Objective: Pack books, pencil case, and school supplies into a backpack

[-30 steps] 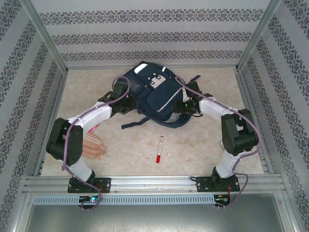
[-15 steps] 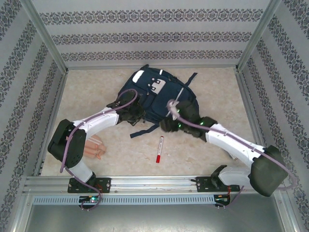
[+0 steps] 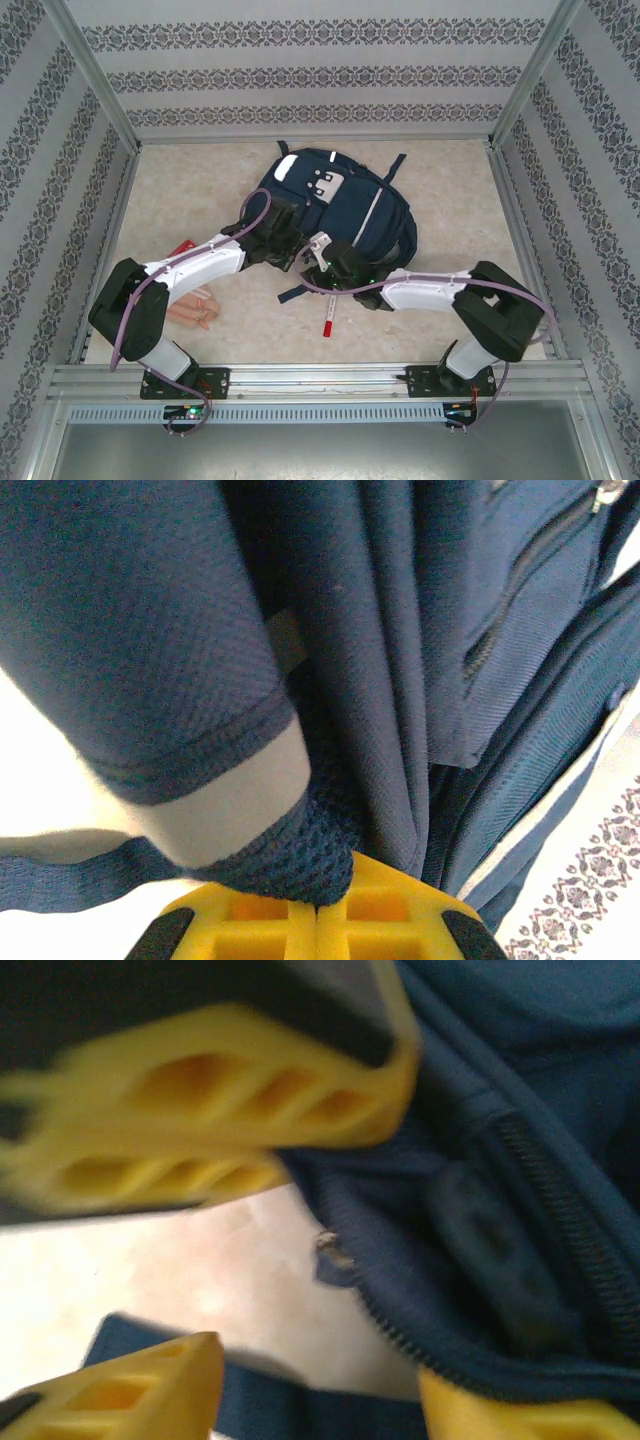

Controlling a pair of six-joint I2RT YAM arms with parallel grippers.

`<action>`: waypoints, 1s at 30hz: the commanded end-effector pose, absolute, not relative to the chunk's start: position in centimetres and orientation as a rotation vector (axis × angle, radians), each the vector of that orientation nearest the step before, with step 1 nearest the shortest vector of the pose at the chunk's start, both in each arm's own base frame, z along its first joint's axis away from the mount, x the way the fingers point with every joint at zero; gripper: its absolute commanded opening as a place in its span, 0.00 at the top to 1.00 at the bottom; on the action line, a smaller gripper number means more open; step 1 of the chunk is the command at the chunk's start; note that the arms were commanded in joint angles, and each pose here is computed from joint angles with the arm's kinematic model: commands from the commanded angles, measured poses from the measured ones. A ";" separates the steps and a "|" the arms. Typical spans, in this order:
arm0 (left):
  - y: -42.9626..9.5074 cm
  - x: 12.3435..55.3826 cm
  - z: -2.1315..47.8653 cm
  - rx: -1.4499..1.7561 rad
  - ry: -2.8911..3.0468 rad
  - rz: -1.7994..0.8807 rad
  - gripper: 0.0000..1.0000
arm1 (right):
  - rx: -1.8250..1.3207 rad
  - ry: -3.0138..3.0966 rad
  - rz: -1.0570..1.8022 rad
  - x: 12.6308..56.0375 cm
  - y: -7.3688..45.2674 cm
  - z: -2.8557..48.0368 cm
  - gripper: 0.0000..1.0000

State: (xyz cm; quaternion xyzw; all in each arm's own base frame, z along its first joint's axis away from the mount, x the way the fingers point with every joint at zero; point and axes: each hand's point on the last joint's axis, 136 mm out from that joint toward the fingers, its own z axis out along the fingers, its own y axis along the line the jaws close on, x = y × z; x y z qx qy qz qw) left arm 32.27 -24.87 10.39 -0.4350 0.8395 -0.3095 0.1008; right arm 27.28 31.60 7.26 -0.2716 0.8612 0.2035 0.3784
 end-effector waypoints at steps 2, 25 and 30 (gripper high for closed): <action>-28.0 31.7 13.8 -1.267 2.452 -1.170 1.00 | -0.383 2.101 0.514 31.6 32.5 9.7 0.50; -22.8 30.6 10.7 -1.336 2.441 -0.875 1.00 | -0.635 2.178 0.947 25.6 30.8 8.6 1.00; -24.0 30.6 11.1 -1.360 2.461 -0.945 1.00 | -0.746 2.110 0.919 24.8 31.2 9.2 0.76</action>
